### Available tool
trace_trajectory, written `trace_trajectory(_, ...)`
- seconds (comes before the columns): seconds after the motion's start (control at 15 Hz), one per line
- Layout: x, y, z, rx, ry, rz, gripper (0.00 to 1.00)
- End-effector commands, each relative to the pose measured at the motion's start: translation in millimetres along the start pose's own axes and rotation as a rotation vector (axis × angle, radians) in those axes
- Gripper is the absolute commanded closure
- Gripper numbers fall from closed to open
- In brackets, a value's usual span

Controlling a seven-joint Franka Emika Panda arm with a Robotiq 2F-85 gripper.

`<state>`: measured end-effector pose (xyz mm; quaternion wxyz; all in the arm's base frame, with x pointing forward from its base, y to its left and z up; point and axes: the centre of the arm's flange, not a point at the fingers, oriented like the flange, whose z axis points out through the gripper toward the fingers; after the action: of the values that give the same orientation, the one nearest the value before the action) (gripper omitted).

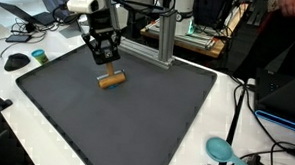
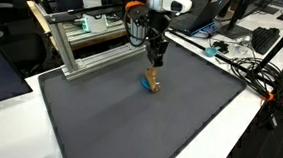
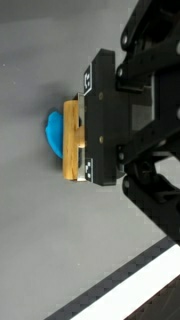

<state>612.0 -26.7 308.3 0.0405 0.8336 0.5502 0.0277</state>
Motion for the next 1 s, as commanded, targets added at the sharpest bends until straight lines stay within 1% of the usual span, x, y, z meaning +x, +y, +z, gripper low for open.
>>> trace_trajectory(0.0, -8.0, -9.0, 36.4, 0.069, -0.068, -0.052, 0.78)
trace_trajectory(0.93, -11.1, -11.2, 39.5, 0.069, -0.122, -0.102, 0.78)
